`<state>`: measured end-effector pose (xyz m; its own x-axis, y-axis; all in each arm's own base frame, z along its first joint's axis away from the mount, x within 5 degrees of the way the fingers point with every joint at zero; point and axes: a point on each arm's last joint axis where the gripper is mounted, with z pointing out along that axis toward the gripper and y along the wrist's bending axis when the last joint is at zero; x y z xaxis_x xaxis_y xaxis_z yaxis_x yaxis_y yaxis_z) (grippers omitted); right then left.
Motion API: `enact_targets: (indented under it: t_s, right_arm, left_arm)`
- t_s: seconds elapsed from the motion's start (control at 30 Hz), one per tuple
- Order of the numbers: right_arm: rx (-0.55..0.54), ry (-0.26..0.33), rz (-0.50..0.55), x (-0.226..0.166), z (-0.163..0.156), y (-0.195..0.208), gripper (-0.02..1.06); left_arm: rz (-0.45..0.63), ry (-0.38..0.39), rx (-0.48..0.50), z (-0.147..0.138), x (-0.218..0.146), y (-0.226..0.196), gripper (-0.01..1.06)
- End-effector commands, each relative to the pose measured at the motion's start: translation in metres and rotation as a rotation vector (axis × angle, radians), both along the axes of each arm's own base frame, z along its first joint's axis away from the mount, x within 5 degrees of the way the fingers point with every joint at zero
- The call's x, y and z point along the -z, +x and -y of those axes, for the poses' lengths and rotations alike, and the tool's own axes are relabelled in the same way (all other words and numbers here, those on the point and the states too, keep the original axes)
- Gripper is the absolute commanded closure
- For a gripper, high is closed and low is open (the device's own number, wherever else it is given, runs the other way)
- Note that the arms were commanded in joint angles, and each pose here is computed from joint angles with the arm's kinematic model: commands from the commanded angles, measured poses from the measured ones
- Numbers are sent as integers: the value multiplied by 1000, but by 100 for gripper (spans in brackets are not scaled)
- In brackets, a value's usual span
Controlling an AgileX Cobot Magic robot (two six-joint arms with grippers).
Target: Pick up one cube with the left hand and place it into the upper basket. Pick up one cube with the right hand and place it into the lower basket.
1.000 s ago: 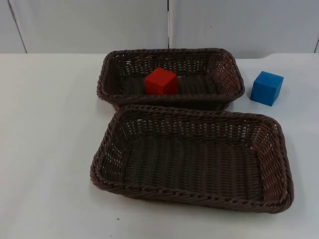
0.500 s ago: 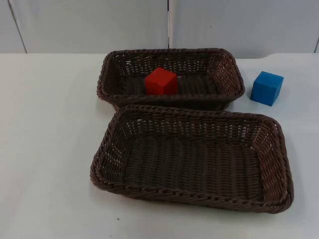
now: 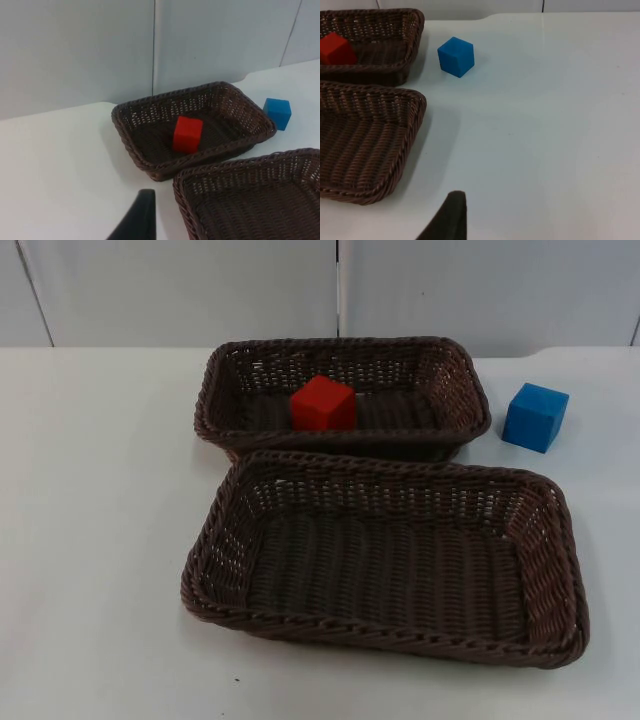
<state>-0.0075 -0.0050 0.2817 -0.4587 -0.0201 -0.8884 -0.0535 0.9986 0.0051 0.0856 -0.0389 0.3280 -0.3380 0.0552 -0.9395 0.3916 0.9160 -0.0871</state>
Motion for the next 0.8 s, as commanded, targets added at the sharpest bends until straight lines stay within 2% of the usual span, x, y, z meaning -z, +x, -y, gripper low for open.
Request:
enact_targets:
  t_s: [0.0, 0.53, 0.77]
  right_arm:
    - [1, 9, 4, 1, -1, 0, -1]
    - [-2, 7, 6, 1, -1, 0, -1]
    - [-2, -5, -115, -3, -3, 23, -1]
  left_arm:
    - [11, -11, -1, 0, 0, -1, 8]
    - [20, -15, -3, 0, -1, -1, 8]
    - [22, -16, -3, 0, -1, -1, 8]
